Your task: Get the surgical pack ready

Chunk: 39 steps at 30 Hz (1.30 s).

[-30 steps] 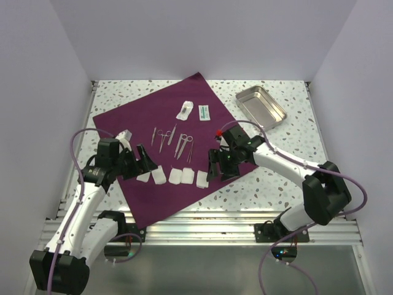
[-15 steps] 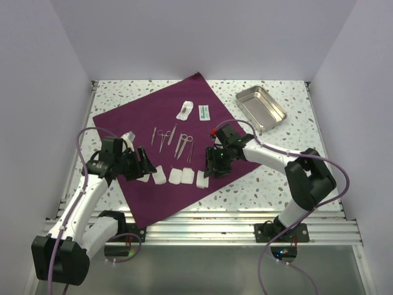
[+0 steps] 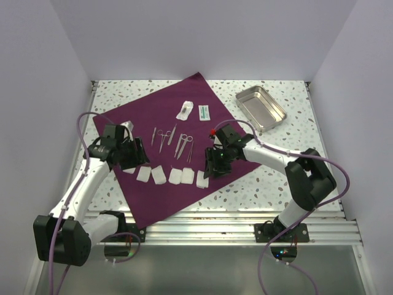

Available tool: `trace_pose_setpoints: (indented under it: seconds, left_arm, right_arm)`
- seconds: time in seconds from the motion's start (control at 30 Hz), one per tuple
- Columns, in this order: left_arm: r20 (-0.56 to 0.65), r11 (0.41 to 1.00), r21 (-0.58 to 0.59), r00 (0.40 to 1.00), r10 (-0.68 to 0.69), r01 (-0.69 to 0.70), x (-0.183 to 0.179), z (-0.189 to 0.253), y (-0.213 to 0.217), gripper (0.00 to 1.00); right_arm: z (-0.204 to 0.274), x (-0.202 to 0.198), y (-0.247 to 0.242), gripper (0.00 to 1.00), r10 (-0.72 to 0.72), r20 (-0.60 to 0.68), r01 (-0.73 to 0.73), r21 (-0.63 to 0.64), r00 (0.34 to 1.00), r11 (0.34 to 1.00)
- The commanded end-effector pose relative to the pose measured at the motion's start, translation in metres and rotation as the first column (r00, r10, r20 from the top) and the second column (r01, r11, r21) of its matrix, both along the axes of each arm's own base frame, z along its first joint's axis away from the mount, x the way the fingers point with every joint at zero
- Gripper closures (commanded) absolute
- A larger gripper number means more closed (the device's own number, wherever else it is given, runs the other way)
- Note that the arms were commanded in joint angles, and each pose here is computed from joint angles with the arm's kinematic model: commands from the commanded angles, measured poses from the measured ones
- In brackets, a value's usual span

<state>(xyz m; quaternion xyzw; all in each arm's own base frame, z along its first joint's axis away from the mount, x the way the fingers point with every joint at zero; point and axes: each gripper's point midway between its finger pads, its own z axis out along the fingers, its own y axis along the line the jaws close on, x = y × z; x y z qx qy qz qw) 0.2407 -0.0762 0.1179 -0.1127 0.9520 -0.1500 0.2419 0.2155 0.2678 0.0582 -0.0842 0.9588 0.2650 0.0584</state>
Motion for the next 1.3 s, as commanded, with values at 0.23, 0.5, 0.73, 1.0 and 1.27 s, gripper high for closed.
trace_pose_setpoints:
  seconds: [0.23,0.5,0.73,1.0,1.27]
  left_arm:
    - [0.045,0.998,-0.053,0.999,-0.023,0.025,-0.007,0.01,-0.007,0.39]
    - [0.054,0.996,-0.072,0.998,-0.04,0.044,-0.005,0.009,-0.011,0.39]
    - [0.063,0.996,-0.067,0.997,-0.055,0.059,-0.004,0.01,-0.012,0.39]
    - [0.071,0.994,-0.073,0.995,-0.076,0.081,-0.005,0.011,-0.014,0.38]
    - [0.071,0.993,-0.079,0.994,-0.087,0.093,-0.007,0.012,-0.016,0.38]
  right_arm:
    - [-0.022,0.01,0.008,0.58,-0.065,-0.002,0.065,0.016,0.998,0.998]
    - [-0.032,0.009,0.005,0.59,-0.083,-0.02,0.083,-0.003,0.996,0.997]
    - [-0.036,0.01,0.009,0.62,-0.097,-0.028,0.097,0.004,0.995,0.995]
    - [-0.045,0.011,0.01,0.65,-0.11,-0.035,0.11,-0.012,0.993,0.994]
    - [-0.046,0.014,0.018,0.69,-0.114,-0.027,0.113,-0.031,0.993,0.993]
